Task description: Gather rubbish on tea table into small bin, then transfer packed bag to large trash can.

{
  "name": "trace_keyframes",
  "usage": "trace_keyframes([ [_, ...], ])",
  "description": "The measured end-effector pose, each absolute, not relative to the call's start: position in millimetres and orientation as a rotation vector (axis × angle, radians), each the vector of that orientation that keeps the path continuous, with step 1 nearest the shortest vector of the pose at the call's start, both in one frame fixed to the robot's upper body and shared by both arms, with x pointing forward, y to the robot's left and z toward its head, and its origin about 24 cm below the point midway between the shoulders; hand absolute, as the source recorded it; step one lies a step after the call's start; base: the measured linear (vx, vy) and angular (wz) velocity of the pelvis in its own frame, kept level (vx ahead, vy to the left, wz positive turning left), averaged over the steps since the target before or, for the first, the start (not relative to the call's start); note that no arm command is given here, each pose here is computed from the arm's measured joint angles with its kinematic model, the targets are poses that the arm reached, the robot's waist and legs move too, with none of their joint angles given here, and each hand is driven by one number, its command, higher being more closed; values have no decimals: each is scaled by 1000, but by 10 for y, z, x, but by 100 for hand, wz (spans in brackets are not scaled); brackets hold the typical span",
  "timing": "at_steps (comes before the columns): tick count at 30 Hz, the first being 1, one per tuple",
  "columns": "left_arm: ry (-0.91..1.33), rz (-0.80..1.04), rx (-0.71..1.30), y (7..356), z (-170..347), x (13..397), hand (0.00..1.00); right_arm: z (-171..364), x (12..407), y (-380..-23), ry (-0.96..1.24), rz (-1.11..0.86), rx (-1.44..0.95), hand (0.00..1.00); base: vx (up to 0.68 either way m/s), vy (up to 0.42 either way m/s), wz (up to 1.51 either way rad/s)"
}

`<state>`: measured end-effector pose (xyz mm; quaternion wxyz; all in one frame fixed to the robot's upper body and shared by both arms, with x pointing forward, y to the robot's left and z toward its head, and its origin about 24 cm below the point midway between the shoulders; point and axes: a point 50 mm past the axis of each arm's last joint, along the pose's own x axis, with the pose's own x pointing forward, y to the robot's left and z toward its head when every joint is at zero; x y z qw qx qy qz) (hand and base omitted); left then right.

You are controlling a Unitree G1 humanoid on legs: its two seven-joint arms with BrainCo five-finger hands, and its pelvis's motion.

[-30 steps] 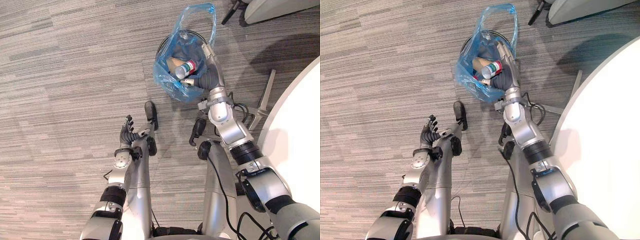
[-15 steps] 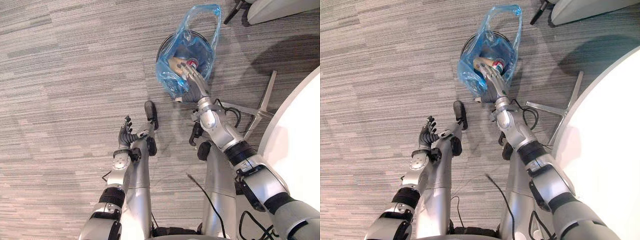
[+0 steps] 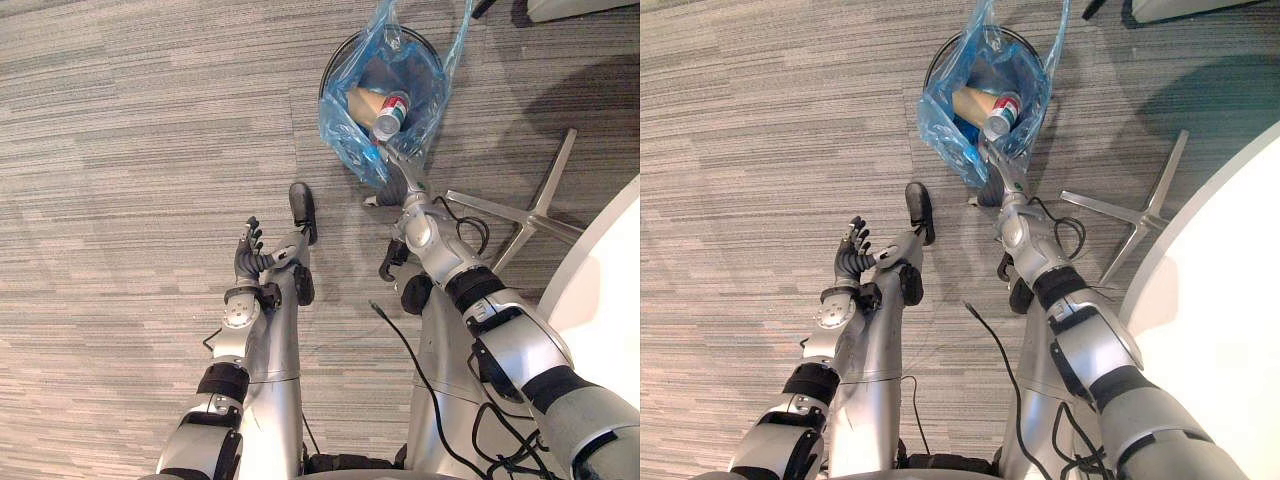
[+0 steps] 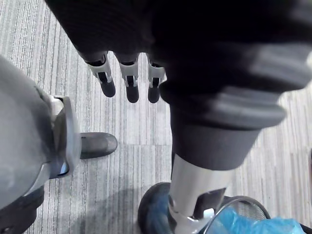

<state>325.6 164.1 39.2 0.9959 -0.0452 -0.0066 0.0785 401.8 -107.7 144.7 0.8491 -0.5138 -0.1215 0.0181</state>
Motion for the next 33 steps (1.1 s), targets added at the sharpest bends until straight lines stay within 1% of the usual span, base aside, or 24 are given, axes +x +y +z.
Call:
trace_keyframes([
  [9, -19, 158, -93, 1643, 408, 3262, 0, 1510, 4020, -1062, -262, 30, -997, 100, -22, -11, 2],
  [16, 6, 180, -117, 1660, 372, 3252, 0, 1656, 3866, -971, -388, 25, -869, 100, -35, -17, -7],
  [22, 28, 174, -134, 1601, 322, 3228, 0, 1591, 3684, -928, -434, 34, -777, 100, -48, -25, -5],
  [26, 100, 180, -120, 1627, 118, 3075, 0, 1407, 3463, -859, -440, 67, -678, 100, -32, -28, -9],
  [33, 211, 179, -63, 1690, -176, 2823, 0, 1148, 3175, -792, -397, 123, -585, 100, 62, -21, 1],
])
